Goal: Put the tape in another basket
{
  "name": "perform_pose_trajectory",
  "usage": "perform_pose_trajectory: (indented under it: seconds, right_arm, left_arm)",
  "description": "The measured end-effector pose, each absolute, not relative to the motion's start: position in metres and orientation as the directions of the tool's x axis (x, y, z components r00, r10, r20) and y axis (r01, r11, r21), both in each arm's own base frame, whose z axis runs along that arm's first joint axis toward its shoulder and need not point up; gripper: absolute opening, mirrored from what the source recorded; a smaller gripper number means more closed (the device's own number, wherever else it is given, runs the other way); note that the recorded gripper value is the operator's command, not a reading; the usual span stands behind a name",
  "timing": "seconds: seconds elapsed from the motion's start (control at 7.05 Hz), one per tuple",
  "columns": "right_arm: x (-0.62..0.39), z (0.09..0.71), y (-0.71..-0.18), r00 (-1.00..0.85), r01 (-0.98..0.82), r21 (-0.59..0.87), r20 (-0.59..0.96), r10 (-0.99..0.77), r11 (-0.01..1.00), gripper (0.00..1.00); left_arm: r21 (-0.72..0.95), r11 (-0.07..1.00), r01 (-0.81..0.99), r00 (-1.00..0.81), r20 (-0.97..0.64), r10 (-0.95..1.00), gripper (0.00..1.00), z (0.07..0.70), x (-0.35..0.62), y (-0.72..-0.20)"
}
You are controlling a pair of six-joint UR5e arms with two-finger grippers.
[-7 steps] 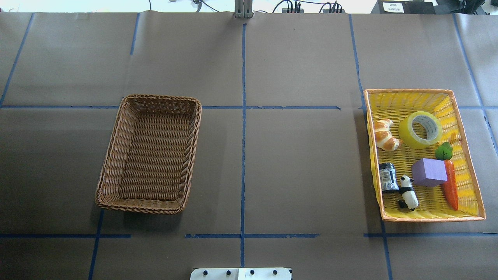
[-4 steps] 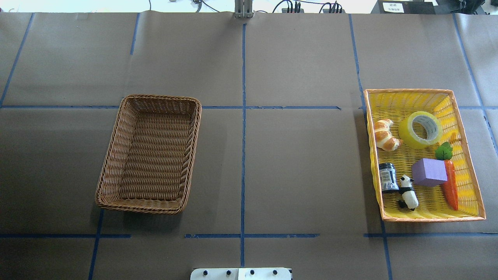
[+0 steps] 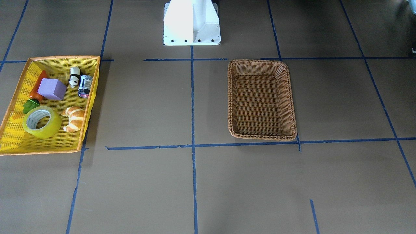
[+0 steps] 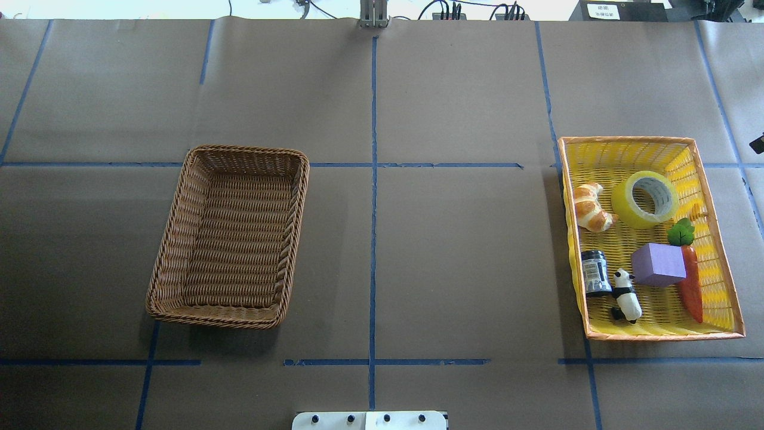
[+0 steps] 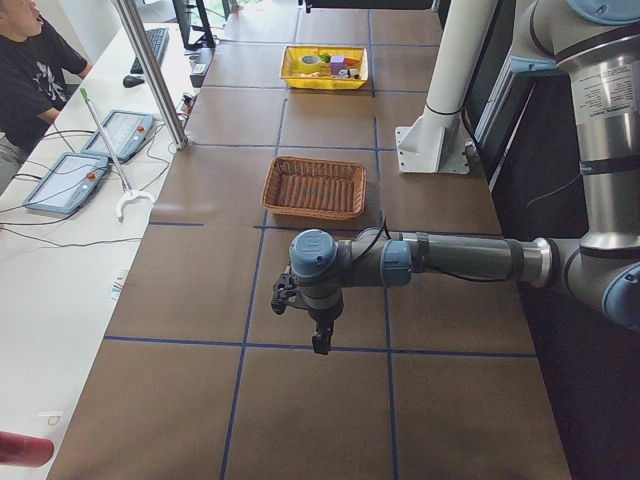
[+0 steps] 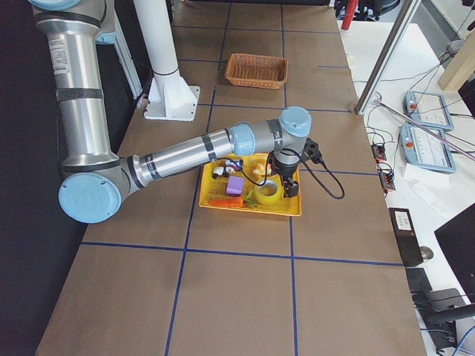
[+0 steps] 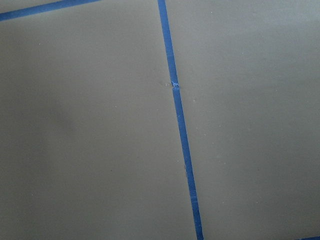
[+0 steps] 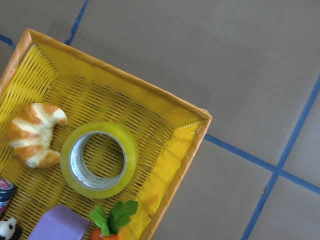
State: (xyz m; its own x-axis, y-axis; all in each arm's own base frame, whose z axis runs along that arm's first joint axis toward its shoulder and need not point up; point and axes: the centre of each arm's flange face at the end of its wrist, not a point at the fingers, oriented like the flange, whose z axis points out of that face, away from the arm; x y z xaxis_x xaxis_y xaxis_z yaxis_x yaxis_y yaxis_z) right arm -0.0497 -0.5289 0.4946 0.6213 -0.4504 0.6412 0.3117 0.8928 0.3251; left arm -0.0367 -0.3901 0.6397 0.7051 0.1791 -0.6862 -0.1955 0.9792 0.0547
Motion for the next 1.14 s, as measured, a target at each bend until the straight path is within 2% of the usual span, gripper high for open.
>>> perform_pose_trajectory:
  seconds: [0.28,0.71,1.14]
  right_arm:
    - [-0.082,0.492,-0.538,0.618,0.308,0.312,0.653,-0.438,0.899,1.0]
    - [-0.128,0.536,-0.546,0.642,0.243,0.318,0.655,-0.398,0.916,1.0]
    - [-0.158,0.559,-0.544,0.656,0.257,0.303,0.643,-0.396,0.918,1.0]
  left_arm:
    - [0.059,0.979,-0.197,0.705,-0.685,0.183,1.0,0.638,-0.036,-0.392]
    - [0.064,0.978,-0.197,0.704,-0.685,0.187,1.0,0.636,-0.036,-0.393]
    - [0.063,0.978,-0.197,0.704,-0.685,0.186,1.0,0.636,-0.036,-0.393]
